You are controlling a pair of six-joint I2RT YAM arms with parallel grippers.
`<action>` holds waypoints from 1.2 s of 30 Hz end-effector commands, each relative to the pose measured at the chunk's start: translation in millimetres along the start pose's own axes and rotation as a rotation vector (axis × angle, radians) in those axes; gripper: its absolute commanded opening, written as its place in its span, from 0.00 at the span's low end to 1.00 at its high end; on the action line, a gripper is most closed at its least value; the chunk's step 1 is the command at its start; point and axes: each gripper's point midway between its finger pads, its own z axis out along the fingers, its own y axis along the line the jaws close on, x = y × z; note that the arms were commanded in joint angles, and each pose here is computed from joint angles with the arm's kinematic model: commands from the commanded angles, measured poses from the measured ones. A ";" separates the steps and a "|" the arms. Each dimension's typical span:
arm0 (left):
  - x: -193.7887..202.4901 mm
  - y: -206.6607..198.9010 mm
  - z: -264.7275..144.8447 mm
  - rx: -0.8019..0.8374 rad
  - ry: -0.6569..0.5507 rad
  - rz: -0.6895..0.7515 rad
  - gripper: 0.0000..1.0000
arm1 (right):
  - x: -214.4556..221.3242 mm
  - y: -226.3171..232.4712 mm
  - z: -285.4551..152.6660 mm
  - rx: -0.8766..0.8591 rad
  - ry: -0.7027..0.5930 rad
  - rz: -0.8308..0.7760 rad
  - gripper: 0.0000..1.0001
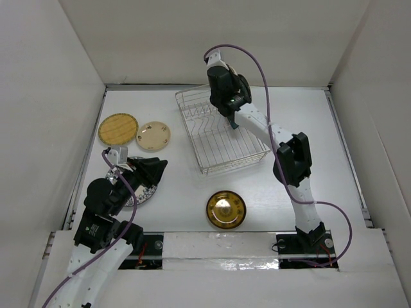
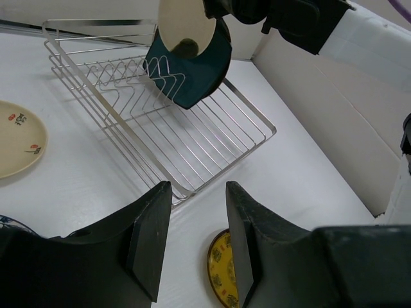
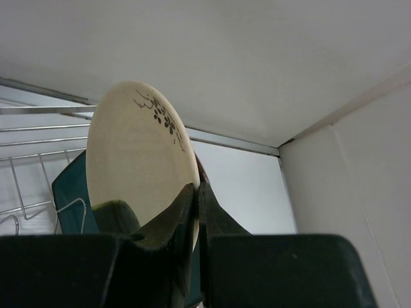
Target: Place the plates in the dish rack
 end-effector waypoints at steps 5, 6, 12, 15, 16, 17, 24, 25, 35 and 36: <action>-3.3 0.5 5.3 0.001 -0.013 0.006 0.36 | -9.0 16.7 3.9 -0.026 -0.023 0.051 0.00; -3.5 1.1 5.3 -0.002 -0.015 0.008 0.36 | -4.0 21.1 5.1 -0.029 -0.013 0.045 0.00; -3.0 1.4 5.9 -0.003 -0.012 0.007 0.36 | 16.9 47.1 5.5 -0.098 0.019 0.080 0.00; -2.8 1.2 5.8 -0.002 -0.011 0.007 0.36 | 23.6 61.7 -4.2 -0.133 0.028 0.103 0.00; -2.8 1.1 5.8 -0.002 -0.011 0.006 0.36 | 33.3 67.8 -4.0 -0.140 0.036 0.095 0.00; -3.2 1.3 5.6 -0.002 -0.013 0.007 0.36 | 33.5 73.5 -8.8 -0.150 0.031 0.101 0.00; -3.9 0.5 4.8 0.001 -0.017 0.008 0.36 | 50.8 85.4 -18.1 -0.138 0.057 0.097 0.00; -4.3 0.5 4.5 0.000 -0.019 0.008 0.36 | 51.8 85.5 -18.7 -0.141 0.059 0.099 0.00; -5.7 1.0 4.0 -0.005 -0.021 0.010 0.36 | 37.1 58.1 -36.3 -0.151 0.051 0.242 0.58; -6.0 1.7 4.0 -0.008 -0.025 0.009 0.36 | 24.6 47.3 -43.2 -0.174 0.032 0.281 0.59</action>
